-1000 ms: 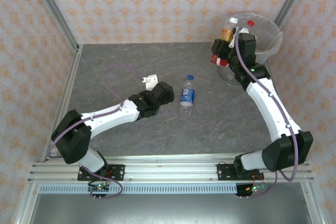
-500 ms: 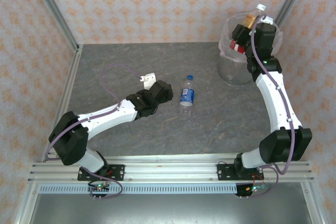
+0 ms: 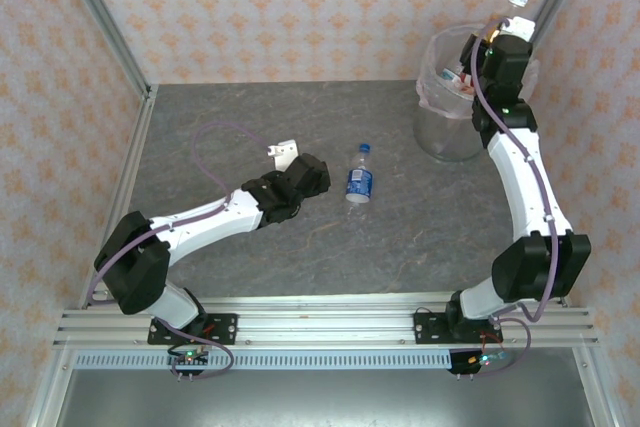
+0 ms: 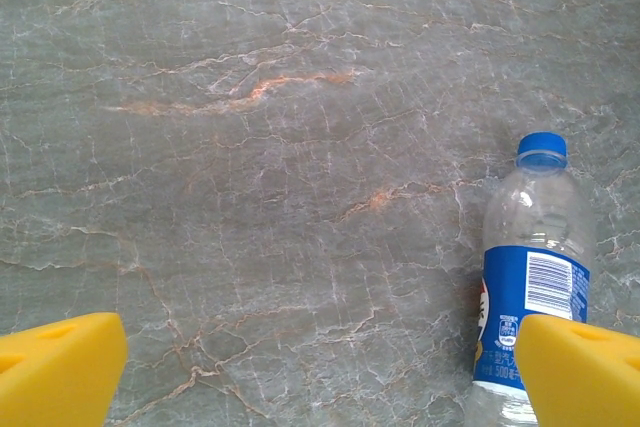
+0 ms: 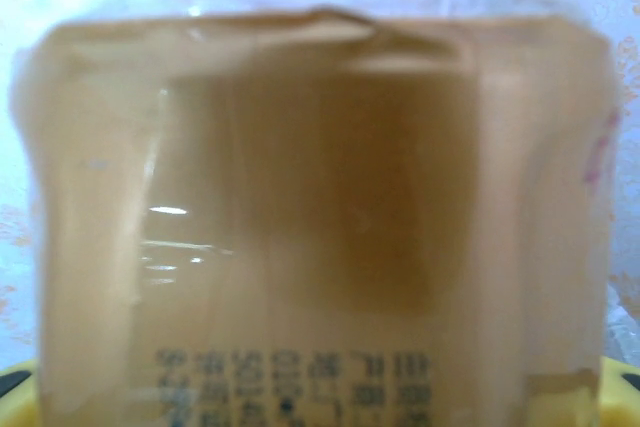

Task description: Put the plastic bottles in the bin

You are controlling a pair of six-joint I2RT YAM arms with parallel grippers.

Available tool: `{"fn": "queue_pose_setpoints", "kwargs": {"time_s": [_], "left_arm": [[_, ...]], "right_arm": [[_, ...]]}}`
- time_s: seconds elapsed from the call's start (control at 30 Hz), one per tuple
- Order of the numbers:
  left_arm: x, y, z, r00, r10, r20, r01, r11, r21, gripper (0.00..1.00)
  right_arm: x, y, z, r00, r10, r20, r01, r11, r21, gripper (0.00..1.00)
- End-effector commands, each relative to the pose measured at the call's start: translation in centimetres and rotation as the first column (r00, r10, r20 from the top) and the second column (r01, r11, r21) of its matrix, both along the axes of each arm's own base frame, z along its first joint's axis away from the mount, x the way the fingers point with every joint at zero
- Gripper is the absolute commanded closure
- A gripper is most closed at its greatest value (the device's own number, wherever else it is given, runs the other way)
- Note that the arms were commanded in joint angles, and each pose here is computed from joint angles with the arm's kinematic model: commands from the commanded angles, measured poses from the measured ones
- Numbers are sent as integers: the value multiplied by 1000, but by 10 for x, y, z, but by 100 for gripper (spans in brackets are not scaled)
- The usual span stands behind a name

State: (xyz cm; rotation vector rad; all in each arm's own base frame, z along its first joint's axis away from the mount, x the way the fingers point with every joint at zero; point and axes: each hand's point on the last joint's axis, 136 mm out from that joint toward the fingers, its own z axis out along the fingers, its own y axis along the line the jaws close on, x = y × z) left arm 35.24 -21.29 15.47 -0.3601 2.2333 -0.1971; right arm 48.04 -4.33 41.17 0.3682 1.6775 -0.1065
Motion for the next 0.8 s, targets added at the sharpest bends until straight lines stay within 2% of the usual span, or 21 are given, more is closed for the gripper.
{"fn": "queue_pose_setpoints", "kwargs": {"time_s": [0.0,0.2,0.3,0.47,0.57,0.77], "left_arm": [[4,3,4,1000,20,13,-20,1000,-7,0],[2,-19,18,989,-105,104,118,985,-123,0],[0,-21,23,984,-117,133,136,979,-149,0],[-3,-31,33,968,-182,171,211,963,-168,0],[-2,-30,31,971,-182,156,205,967,-152,0],[-1,-28,27,976,-164,140,185,971,-150,0]], "right_arm": [[4,-18,4,998,-68,-6,67,997,-48,48],[8,-35,-6,988,-141,-60,137,988,-68,49],[14,-42,-13,982,-159,-99,152,986,-74,49],[27,-47,-23,968,-174,-183,147,978,-151,48],[39,-46,-35,951,-157,-268,111,978,-180,47],[57,-48,-63,868,-145,-475,35,972,-233,46]]}}
